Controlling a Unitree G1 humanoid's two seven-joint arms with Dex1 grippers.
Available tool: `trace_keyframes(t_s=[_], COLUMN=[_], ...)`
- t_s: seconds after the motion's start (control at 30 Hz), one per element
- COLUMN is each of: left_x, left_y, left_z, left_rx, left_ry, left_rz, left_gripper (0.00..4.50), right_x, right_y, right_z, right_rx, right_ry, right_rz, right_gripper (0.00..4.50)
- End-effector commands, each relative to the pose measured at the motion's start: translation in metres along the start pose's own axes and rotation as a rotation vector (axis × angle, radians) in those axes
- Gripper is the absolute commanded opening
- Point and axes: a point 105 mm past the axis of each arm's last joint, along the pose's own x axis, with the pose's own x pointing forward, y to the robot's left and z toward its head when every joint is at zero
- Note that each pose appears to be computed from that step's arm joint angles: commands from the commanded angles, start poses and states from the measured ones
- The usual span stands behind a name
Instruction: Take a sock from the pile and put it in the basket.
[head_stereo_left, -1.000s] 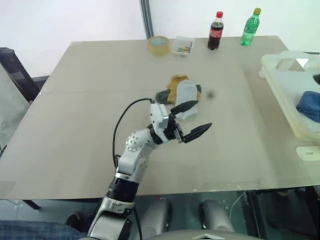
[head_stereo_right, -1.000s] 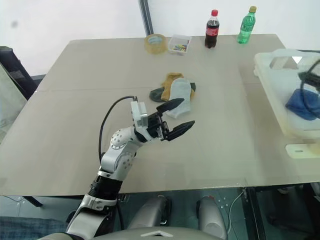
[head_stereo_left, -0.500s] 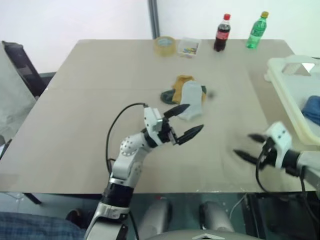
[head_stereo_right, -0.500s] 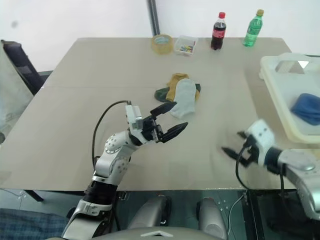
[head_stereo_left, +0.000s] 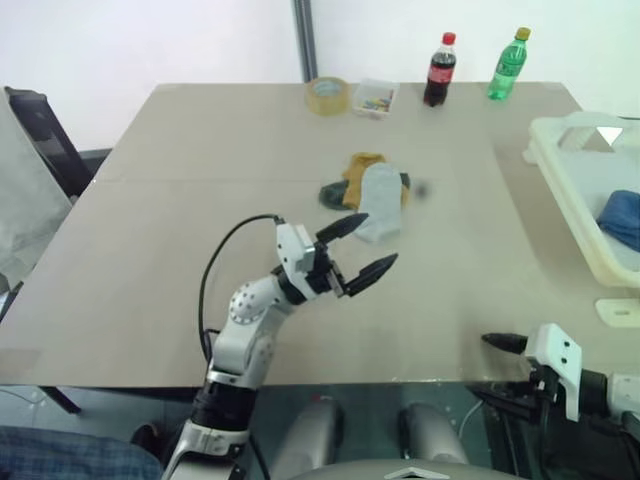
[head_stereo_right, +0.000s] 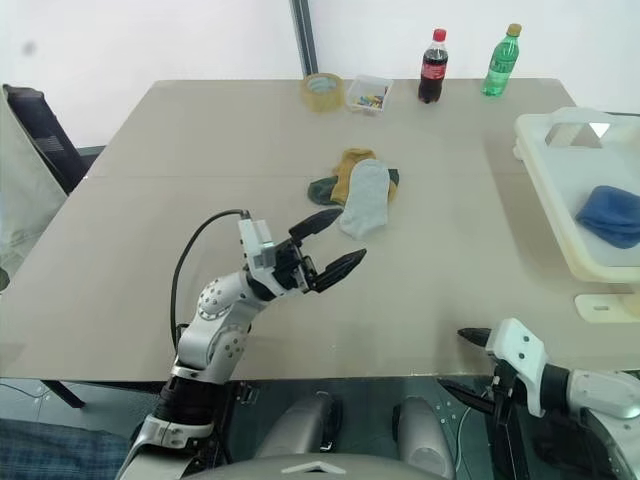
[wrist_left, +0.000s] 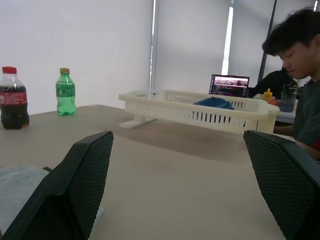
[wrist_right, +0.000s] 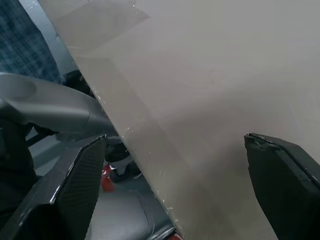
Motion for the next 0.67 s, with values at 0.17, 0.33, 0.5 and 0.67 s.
trace_keyframes(t_s=[0.17,0.33,0.5,0.67], left_x=[-0.058,-0.104,-0.125,-0.130], left_y=[0.002,-0.002,0.002,0.003], left_z=[-0.028,-0.038,-0.028,-0.021], left_rx=[-0.017,-0.068,-0.037,-0.017], left_ry=[0.282,0.421,0.477,0.488], left_rz=[0.124,0.224,0.313,0.342], left_gripper=[4.50,4.50,4.50,4.50], right_x=[-0.015,-0.021,-0.024,-0.021], right_y=[-0.010,-0.015,-0.019,-0.018], right_z=[0.028,0.040,0.044,0.038], right_rx=[-0.056,-0.067,-0.056,-0.058], right_ry=[-0.189,-0.243,-0.256,-0.230], right_rz=[-0.124,-0.138,-0.120,-0.081], right_gripper=[4.48,4.48,4.48,4.48])
